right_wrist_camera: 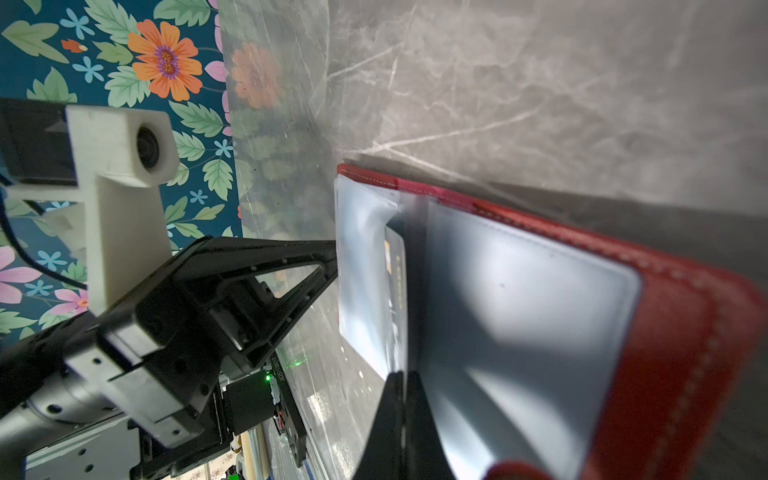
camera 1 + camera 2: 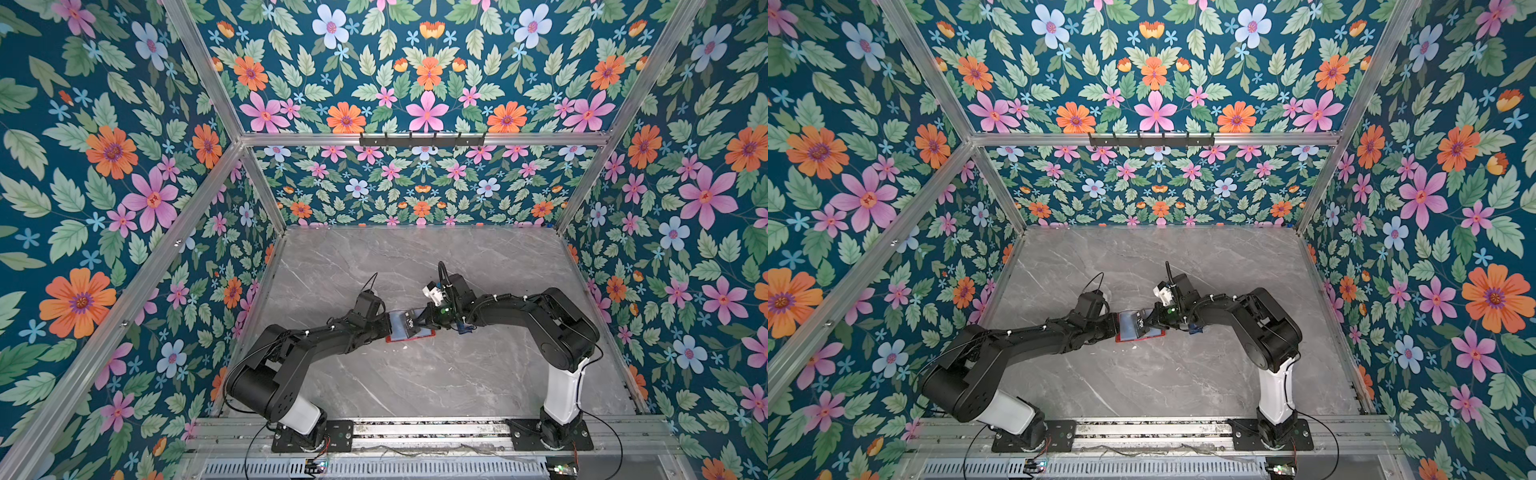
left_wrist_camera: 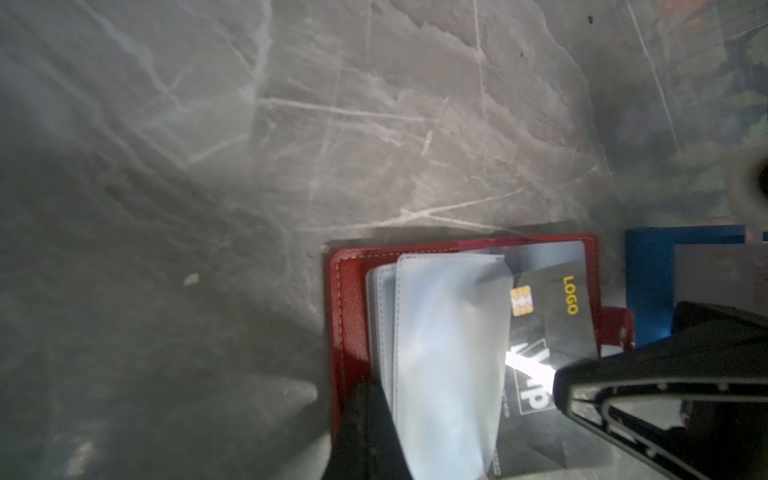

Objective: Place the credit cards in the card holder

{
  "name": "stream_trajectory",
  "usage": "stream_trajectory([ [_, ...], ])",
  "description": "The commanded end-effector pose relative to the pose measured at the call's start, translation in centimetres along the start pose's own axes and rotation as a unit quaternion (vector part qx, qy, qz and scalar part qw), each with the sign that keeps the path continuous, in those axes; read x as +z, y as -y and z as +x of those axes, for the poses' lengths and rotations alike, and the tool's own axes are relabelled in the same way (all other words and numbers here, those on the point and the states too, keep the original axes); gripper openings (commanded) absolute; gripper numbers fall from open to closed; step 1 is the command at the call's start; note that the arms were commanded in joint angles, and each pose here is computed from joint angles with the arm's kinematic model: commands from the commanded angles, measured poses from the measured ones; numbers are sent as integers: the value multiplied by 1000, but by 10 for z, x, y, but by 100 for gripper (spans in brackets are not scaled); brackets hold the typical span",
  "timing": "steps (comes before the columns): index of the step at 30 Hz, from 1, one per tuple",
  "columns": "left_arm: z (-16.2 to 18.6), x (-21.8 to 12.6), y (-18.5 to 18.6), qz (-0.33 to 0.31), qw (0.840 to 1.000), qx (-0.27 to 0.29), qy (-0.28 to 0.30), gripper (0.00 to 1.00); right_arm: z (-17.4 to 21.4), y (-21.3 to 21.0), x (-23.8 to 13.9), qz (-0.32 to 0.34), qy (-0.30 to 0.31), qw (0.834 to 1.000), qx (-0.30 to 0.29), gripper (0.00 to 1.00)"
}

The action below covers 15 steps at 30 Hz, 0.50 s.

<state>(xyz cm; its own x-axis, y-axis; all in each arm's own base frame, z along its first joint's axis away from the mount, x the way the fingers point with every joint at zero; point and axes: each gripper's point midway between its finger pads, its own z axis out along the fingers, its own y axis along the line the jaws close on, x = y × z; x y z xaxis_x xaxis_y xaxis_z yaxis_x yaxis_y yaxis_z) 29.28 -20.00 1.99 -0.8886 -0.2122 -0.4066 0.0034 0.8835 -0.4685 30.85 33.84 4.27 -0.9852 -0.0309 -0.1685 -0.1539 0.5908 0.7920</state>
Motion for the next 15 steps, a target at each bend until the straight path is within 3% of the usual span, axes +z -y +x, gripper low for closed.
stream_trajectory([
  [1,24,0,-23,-46,998,2,-43,1,-8,2,-1,8,24,1000,7,0],
  [15,25,1,-24,-48,998,2,-43,1,-11,2,4,-6,35,999,23,0],
])
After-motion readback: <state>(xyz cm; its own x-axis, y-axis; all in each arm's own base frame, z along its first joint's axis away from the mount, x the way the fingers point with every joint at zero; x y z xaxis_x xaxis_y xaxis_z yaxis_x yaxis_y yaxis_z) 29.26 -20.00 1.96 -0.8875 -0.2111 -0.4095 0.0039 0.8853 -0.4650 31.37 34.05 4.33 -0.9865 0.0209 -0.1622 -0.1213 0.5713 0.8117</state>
